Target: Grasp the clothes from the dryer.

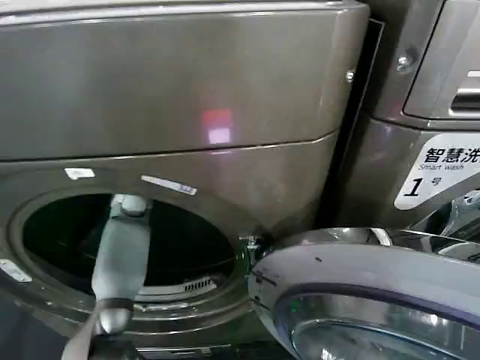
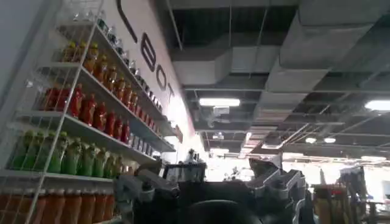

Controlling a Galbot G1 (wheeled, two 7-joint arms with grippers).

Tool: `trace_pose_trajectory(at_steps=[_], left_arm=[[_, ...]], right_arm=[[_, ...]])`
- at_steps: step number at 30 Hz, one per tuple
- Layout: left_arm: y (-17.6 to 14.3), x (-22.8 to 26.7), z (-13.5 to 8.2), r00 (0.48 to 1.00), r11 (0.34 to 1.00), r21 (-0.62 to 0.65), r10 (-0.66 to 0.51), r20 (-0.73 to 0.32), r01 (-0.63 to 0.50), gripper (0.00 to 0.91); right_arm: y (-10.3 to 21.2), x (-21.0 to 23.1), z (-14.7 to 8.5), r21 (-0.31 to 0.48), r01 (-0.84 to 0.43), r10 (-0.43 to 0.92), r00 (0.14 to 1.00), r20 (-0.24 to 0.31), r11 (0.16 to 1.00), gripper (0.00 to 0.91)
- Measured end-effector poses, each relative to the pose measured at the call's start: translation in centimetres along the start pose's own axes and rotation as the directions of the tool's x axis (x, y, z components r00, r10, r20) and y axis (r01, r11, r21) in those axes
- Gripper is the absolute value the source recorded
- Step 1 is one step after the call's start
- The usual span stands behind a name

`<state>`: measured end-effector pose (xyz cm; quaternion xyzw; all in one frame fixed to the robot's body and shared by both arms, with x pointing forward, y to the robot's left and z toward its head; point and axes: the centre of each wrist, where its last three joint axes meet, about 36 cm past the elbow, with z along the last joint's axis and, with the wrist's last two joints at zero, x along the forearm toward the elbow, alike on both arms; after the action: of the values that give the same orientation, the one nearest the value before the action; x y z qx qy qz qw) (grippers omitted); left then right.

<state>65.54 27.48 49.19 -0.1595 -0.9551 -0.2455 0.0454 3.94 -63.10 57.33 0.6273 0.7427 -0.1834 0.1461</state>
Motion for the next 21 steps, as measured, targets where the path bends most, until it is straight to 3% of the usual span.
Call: trace_pose_trajectory(at_steps=[10,21], left_arm=[[-2.7,2.3,0.6,0.961,0.922,0.279,-0.274,-0.017,0.268,0.0],[-3.9,3.1,0.7,0.933,0.857,0.377,-0.352,-0.071,0.351,0.0]], right_arm=[[0.2,-0.1,-0.3,0.006,0.009,-0.009,1.0,0.017,1.0,0.907],[-0.2,-0.1,-0.5,0.001,-0.001,0.001,0.999,0.035,1.0,0.907]])
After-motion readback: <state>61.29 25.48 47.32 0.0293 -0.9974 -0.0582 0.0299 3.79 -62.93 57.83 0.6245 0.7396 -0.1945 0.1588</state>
